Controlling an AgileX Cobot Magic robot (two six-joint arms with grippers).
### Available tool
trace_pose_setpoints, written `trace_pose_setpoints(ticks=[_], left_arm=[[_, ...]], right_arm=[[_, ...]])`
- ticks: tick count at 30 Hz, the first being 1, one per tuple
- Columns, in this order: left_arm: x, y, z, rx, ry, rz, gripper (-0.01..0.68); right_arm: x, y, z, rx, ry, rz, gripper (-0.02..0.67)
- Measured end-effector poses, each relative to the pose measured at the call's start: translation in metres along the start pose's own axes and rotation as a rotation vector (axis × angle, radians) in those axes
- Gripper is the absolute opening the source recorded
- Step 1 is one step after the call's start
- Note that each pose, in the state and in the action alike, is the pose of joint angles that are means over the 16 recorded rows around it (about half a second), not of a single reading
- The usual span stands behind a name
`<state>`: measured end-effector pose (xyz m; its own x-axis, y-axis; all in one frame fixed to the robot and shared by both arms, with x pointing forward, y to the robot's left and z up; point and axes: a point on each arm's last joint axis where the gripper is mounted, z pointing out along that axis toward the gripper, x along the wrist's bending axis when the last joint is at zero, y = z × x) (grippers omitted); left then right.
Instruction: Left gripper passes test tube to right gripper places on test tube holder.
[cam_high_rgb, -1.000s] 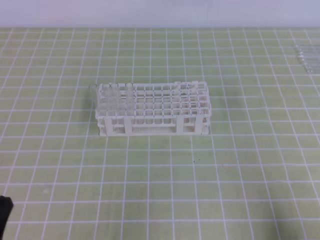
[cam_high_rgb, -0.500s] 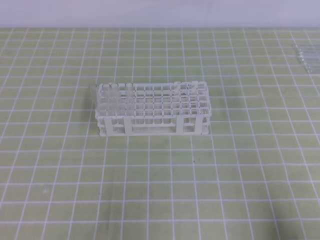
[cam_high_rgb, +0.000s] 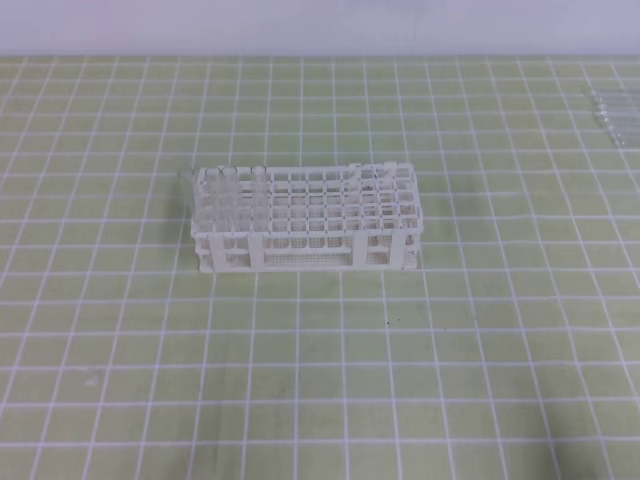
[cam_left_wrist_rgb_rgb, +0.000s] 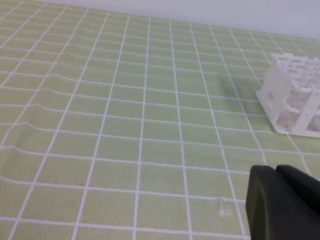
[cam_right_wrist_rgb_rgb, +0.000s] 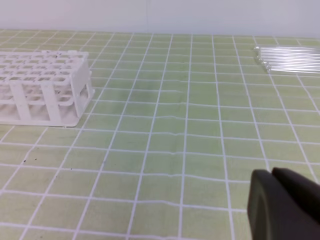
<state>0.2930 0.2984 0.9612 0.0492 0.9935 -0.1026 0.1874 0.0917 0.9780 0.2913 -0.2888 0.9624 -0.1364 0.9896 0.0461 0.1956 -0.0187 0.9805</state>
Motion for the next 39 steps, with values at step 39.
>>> trace_pose_setpoints(ticks=[39], left_arm=[[0.0012,-0.0053,-0.0003,0.058,0.01,0.002,-0.001]], right_arm=[[0.0,0.0,0.0,0.0,0.0,0.002,-0.016]])
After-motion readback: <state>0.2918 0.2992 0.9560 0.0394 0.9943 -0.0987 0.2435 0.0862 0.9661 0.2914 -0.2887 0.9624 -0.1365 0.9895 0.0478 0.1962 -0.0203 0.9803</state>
